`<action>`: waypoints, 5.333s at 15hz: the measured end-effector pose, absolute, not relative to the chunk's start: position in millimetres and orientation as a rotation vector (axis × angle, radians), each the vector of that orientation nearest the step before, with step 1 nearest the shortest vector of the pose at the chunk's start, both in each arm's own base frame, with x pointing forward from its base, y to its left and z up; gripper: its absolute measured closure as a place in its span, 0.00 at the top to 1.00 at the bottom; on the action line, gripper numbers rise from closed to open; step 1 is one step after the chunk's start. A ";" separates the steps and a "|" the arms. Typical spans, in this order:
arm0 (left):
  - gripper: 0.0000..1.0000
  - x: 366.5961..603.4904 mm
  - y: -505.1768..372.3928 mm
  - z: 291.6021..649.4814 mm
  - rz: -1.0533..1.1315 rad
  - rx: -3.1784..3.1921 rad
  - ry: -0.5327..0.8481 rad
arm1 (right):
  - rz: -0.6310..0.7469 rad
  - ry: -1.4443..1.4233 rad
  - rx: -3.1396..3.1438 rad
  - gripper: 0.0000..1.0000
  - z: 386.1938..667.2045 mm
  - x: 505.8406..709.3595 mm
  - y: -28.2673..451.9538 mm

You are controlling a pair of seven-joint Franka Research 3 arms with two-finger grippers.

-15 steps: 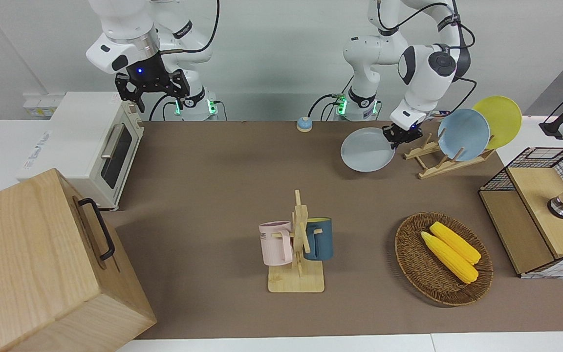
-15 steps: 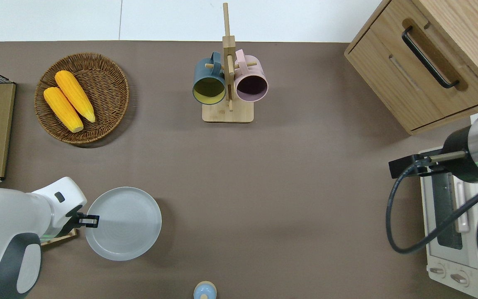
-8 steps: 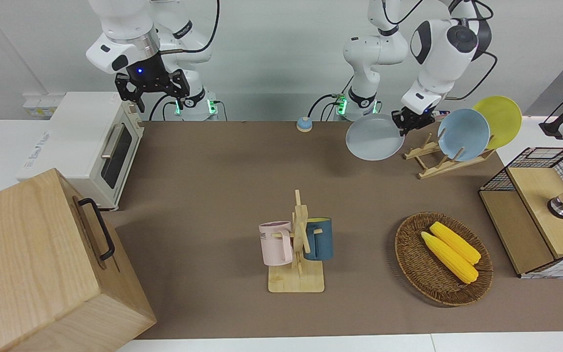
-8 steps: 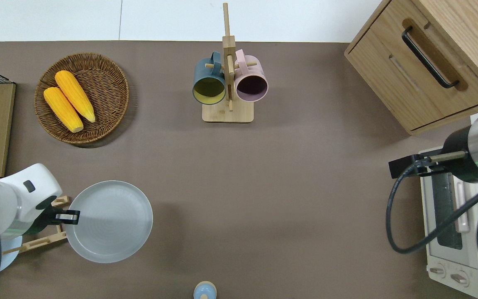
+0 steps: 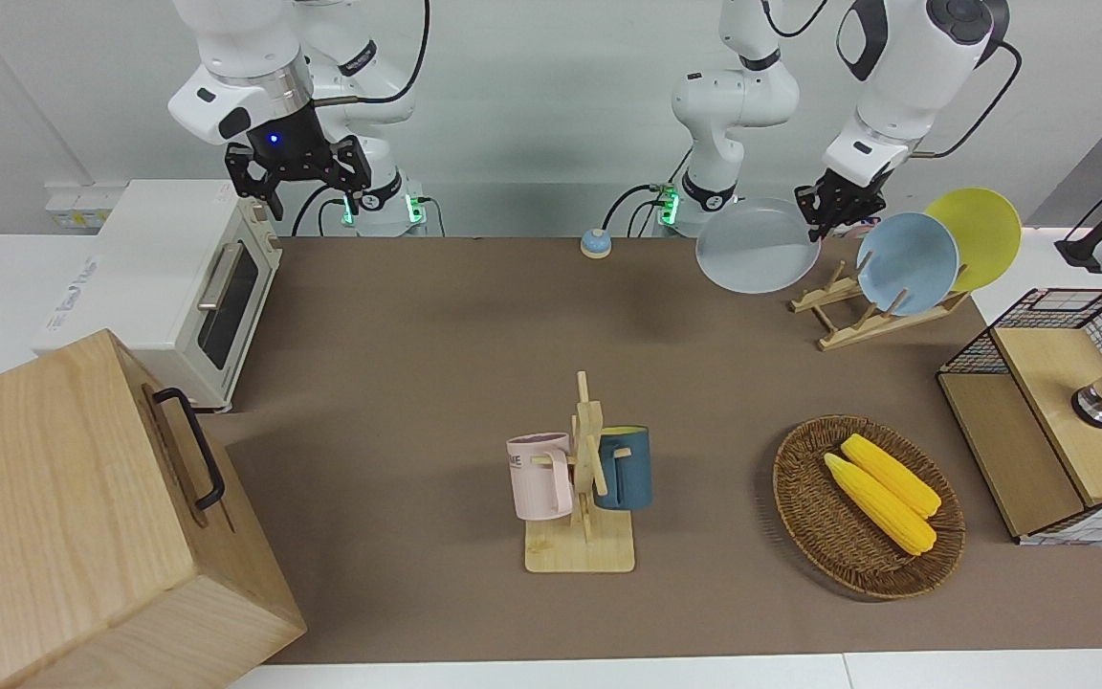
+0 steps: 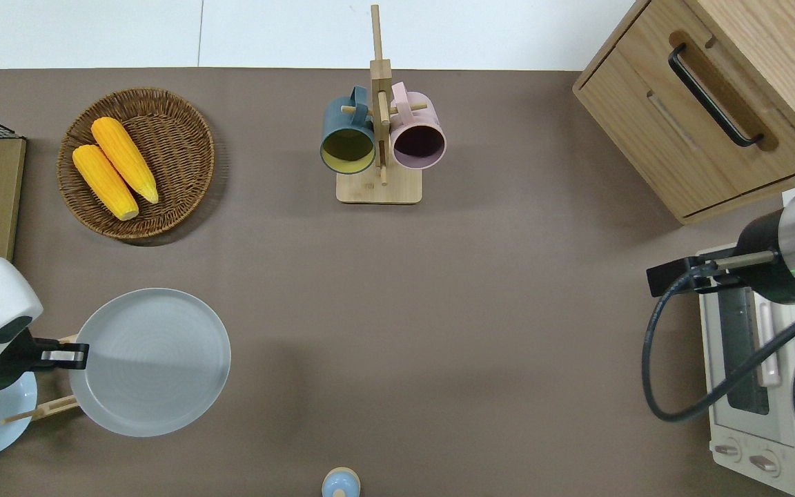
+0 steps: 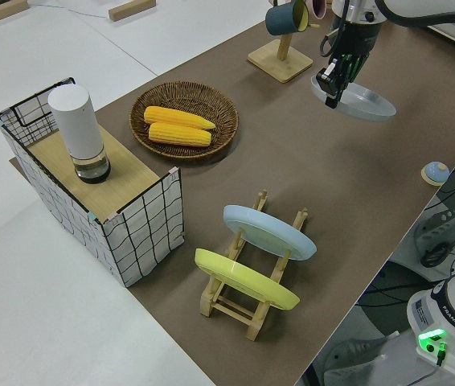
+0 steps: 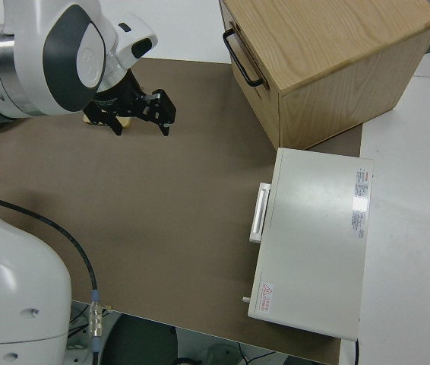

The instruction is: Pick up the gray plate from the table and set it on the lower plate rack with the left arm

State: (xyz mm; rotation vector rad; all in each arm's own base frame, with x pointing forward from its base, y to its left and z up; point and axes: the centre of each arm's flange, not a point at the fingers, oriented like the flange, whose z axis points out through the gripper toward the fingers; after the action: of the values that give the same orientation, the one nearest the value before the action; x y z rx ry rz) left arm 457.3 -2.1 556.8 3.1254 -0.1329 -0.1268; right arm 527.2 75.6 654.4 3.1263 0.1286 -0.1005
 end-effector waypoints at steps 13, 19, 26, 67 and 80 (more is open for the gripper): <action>0.04 458.8 37.1 591.6 -0.117 3.359 -0.097 | -0.101 0.129 3.126 0.99 654.4 527.2 75.6; 0.04 460.7 50.0 596.1 -0.139 3.572 -0.068 | -0.101 0.129 3.126 0.99 654.4 527.2 75.7; 0.04 463.6 58.7 594.4 -0.160 3.735 0.069 | -0.101 0.129 3.126 0.99 654.4 527.2 75.6; 0.12 449.8 -13.3 395.0 -0.287 4.209 0.620 | -0.101 0.129 3.126 0.99 654.4 527.2 75.7; 0.99 502.4 -45.0 521.9 -0.204 3.741 0.510 | -0.101 0.129 3.126 0.99 654.4 527.2 75.6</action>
State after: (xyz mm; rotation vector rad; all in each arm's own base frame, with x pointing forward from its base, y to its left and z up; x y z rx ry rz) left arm 502.4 -45.0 521.9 3.7409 0.5096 -0.2037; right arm 527.2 75.6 654.4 3.1263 0.1286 -0.1005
